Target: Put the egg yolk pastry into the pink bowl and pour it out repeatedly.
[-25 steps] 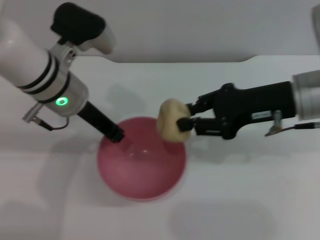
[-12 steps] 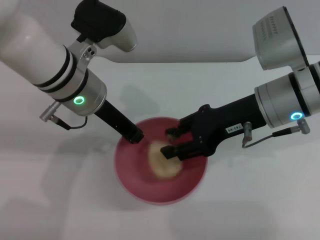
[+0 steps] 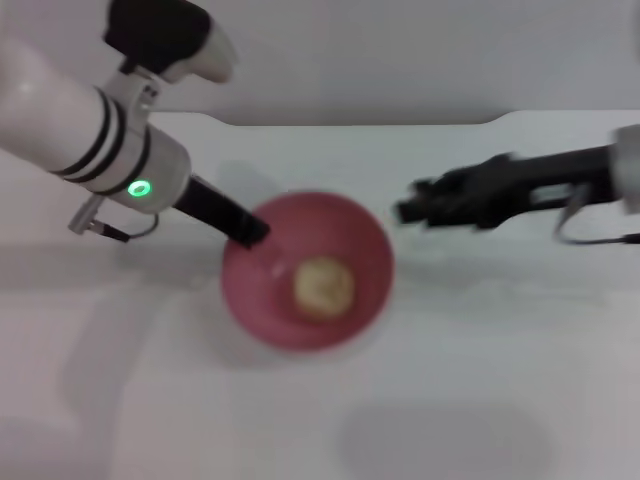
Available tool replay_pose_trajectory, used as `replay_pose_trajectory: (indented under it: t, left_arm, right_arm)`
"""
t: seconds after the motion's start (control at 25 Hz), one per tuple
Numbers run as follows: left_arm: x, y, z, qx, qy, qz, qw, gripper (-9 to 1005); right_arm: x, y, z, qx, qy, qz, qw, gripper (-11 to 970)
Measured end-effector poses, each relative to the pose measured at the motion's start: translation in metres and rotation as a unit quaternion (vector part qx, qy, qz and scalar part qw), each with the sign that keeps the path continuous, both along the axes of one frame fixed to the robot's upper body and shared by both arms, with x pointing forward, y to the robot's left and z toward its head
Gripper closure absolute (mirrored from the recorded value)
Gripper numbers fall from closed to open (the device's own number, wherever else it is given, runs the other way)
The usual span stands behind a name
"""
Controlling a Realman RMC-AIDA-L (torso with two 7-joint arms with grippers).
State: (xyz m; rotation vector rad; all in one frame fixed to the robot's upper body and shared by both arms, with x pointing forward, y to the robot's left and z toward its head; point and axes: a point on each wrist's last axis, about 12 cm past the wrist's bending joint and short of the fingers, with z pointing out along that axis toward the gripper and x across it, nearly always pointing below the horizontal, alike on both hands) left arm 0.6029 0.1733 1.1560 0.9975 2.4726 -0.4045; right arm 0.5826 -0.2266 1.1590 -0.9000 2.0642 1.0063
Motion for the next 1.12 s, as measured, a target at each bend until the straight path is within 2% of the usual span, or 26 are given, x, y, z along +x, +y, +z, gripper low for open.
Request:
replay_pose_trajectory:
  t: [0.16, 0.28, 0.4, 0.52, 0.56, 0.6, 0.64, 0.68, 0.76, 0.84, 0.88, 0.92, 0.96, 1.0, 1.08, 1.12]
  left_arm:
    - [-0.001, 0.014, -0.003, -0.024, -0.079, 0.037, 0.996, 998]
    - [-0.012, 0.01, -0.004, -0.043, -0.167, 0.034, 0.984, 998]
    - [-0.032, -0.003, -0.009, -0.049, -0.276, 0.008, 0.96, 998]
    - [-0.05, -0.016, -0.015, -0.049, -0.373, -0.009, 0.927, 998]
    - [-0.062, -0.027, -0.023, -0.049, -0.436, -0.017, 0.898, 998]
    - [-0.062, -0.027, -0.023, -0.049, -0.436, -0.017, 0.898, 998]
    - [-0.066, -0.03, -0.028, -0.048, -0.46, -0.018, 0.886, 998]
    - [-0.073, -0.035, -0.034, -0.049, -0.487, -0.021, 0.872, 997]
    - [-0.089, -0.045, -0.058, -0.03, -0.547, -0.052, 0.835, 997]
    - [-0.103, -0.053, -0.071, -0.004, -0.62, -0.095, 0.779, 997]
    - [-0.106, -0.053, -0.071, 0.004, -0.651, -0.101, 0.752, 997]
    - [-0.11, -0.054, -0.067, 0.009, -0.691, -0.101, 0.715, 997]
    - [-0.111, -0.054, -0.063, 0.012, -0.715, -0.097, 0.692, 997]
    - [-0.112, -0.054, -0.06, 0.016, -0.731, -0.094, 0.675, 997]
    - [-0.111, -0.054, -0.058, 0.023, -0.743, -0.096, 0.662, 997]
    - [-0.112, -0.054, -0.059, 0.025, -0.743, -0.101, 0.661, 997]
  right_arm:
    - [-0.005, -0.049, -0.011, 0.021, 0.021, -0.095, 0.995, 496]
    - [-0.015, -0.075, -0.023, 0.035, 0.041, -0.145, 0.988, 496]
    - [-0.025, -0.094, -0.032, 0.051, 0.053, -0.186, 0.98, 497]
    - [-0.034, -0.108, -0.037, 0.064, 0.06, -0.215, 0.973, 497]
    - [-0.037, -0.114, -0.039, 0.07, 0.06, -0.23, 0.969, 497]
    - [-0.038, -0.116, -0.04, 0.073, 0.06, -0.235, 0.968, 497]
    - [-0.039, -0.117, -0.041, 0.075, 0.06, -0.238, 0.967, 497]
    - [-0.039, -0.117, -0.042, 0.077, 0.061, -0.239, 0.966, 497]
    - [-0.039, -0.116, -0.043, 0.079, 0.061, -0.24, 0.966, 497]
    - [-0.039, -0.115, -0.045, 0.081, 0.064, -0.24, 0.965, 496]
    - [-0.039, -0.114, -0.045, 0.082, 0.065, -0.24, 0.965, 496]
    - [-0.039, -0.114, -0.046, 0.083, 0.066, -0.241, 0.965, 496]
    - [-0.038, -0.114, -0.047, 0.083, 0.067, -0.243, 0.964, 496]
    - [-0.038, -0.114, -0.047, 0.083, 0.066, -0.244, 0.964, 496]
    - [-0.038, -0.115, -0.047, 0.083, 0.066, -0.247, 0.963, 496]
    - [-0.037, -0.115, -0.047, 0.083, 0.065, -0.249, 0.963, 496]
